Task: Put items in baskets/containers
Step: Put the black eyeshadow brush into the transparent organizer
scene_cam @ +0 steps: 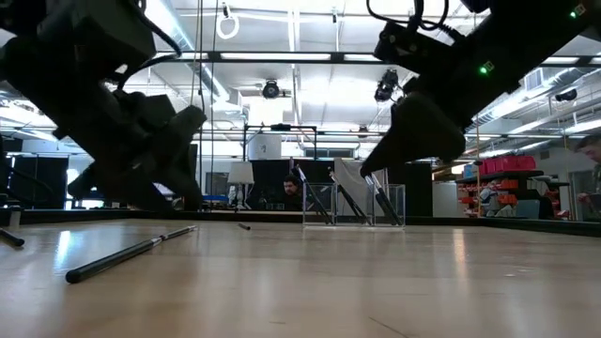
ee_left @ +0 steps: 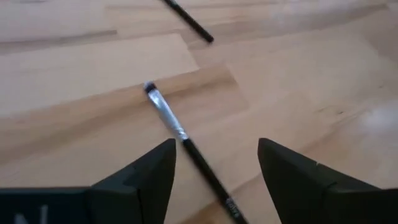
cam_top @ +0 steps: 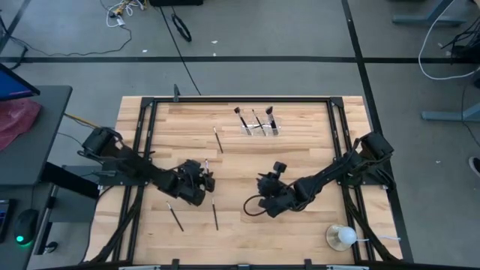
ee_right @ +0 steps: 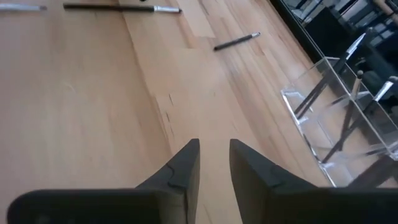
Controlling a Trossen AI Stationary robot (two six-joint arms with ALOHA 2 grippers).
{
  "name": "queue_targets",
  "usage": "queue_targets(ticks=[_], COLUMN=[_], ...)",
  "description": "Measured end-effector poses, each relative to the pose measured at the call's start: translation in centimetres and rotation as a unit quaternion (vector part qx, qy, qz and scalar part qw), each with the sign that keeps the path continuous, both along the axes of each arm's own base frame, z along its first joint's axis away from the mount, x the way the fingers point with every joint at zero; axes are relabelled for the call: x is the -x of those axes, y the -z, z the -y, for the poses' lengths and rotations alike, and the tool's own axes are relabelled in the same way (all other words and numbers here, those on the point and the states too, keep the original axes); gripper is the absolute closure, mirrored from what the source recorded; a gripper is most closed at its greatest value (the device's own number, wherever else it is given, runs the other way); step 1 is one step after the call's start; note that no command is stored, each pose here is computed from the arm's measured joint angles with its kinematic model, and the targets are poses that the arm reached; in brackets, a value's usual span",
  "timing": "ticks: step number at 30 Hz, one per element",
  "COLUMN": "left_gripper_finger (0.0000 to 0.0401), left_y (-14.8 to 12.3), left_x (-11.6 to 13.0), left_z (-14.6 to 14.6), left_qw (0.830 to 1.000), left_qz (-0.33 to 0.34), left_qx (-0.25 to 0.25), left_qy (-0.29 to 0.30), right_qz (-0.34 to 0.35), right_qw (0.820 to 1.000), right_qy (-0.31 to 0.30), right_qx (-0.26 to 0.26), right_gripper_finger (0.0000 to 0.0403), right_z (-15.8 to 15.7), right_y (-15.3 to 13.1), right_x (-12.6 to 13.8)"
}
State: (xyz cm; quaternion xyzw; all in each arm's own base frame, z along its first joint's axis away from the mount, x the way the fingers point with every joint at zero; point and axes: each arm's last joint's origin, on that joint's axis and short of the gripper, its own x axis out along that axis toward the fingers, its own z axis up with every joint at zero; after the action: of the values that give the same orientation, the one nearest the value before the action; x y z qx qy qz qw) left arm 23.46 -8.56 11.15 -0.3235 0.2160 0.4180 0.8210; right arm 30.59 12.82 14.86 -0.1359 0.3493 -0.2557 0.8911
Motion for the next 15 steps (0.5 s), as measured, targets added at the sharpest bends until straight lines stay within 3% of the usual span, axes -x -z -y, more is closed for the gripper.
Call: queue_targets(ticks=[9, 15], left_gripper_finger=[0.0245, 0.0327], left_y=[3.2, 3.6], left_x=[-1.3, -1.0], left_z=[0.5, 0.4], left_qw=[0.998, 0.996], left_qz=[-0.032, -0.078], left_qx=[-0.037, -0.046], left_qy=[-0.028, -0.024], right_qz=[-0.032, -0.036], right_qw=[0.999, 0.998], right_qy=[0.010, 0.043], right_qx=[0.010, -0.006], right_gripper_finger=[0.0314, 0.0314], right_z=[0.7, 1.5], right_y=[1.7, 3.7], right_x=[1.5, 3.4])
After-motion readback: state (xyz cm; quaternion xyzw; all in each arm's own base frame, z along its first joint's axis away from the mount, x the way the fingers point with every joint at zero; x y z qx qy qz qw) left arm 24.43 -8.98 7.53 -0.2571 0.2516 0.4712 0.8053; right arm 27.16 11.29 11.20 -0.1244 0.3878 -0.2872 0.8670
